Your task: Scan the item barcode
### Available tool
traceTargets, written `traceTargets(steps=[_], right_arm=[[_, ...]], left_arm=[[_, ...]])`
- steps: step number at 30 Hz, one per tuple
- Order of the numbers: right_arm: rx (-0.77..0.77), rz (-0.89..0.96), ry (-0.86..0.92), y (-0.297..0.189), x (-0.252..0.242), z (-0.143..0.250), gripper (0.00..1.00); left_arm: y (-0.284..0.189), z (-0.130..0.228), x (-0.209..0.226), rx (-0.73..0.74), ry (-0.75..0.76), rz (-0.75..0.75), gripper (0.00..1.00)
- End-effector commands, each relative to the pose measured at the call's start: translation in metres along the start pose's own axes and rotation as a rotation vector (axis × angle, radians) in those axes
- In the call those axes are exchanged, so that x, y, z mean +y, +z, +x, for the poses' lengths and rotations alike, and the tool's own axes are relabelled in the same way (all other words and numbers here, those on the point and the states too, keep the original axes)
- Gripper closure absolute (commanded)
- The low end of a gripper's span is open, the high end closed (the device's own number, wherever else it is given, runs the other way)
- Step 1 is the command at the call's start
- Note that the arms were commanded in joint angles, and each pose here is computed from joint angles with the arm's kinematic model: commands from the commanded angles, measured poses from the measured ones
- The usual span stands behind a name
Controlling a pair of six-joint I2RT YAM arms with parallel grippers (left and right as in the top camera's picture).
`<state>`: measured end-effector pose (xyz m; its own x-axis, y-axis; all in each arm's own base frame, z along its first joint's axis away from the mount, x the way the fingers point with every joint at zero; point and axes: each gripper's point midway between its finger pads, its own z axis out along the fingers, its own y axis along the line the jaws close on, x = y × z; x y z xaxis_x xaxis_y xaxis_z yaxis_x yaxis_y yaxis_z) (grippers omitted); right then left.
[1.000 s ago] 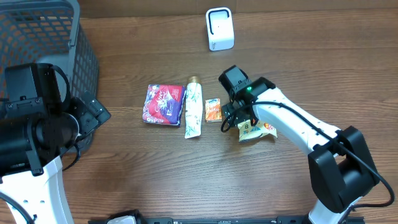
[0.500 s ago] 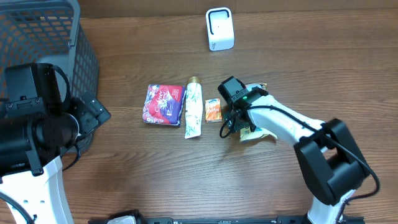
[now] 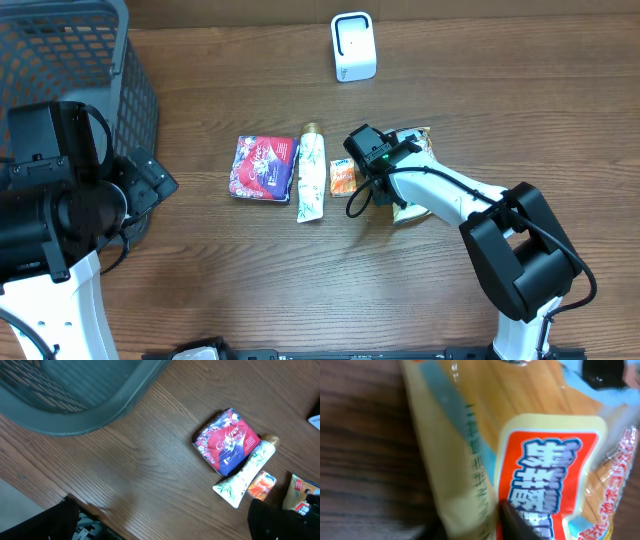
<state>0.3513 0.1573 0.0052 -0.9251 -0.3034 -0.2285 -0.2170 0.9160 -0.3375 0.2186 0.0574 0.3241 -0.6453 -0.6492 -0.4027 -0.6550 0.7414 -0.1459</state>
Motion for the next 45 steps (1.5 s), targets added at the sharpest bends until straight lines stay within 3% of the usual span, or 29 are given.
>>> traceTargets(steps=[1,6,10,14,20,26,32,36,39,42,45], right_arm=[[0.115,-0.003,-0.007,0.023,0.005,0.026,0.96],[0.118,-0.051,0.045,-0.005,0.007,0.0,0.96],[0.13,-0.199,0.093,-0.044,0.013,-0.029,0.96],[0.147,-0.54,0.109,-0.101,0.022,-0.06,0.96],[0.132,-1.039,0.134,-0.148,0.018,-0.08,0.96],[0.143,-1.269,0.25,-0.145,-0.008,-0.08,0.96],[0.228,-1.197,0.372,-0.093,-0.024,-0.058,0.96],[0.308,-0.919,0.494,-0.046,-0.054,-0.04,0.96],[0.328,-0.677,0.538,-0.018,-0.086,-0.027,0.75],[0.342,-0.568,0.543,-0.009,-0.106,-0.018,0.56],[0.343,-0.499,0.548,-0.008,-0.122,-0.016,0.5]], left_arm=[[0.002,-0.001,0.002,-0.001,-0.019,-0.013,0.0],[0.002,-0.001,0.002,-0.001,-0.019,-0.013,0.0],[0.002,-0.001,0.002,-0.001,-0.019,-0.013,0.0],[0.002,-0.001,0.002,-0.001,-0.019,-0.013,0.0],[0.002,-0.001,0.002,-0.001,-0.019,-0.013,0.0],[0.002,-0.001,0.002,-0.001,-0.019,-0.013,0.0],[0.002,-0.001,0.002,-0.001,-0.02,-0.013,0.0],[0.002,-0.001,0.002,-0.001,-0.019,-0.013,0.0],[0.002,-0.001,0.002,-0.001,-0.019,-0.013,0.0],[0.002,-0.001,0.002,-0.001,-0.019,-0.013,0.0],[0.002,-0.001,0.002,-0.001,-0.019,-0.013,0.0]])
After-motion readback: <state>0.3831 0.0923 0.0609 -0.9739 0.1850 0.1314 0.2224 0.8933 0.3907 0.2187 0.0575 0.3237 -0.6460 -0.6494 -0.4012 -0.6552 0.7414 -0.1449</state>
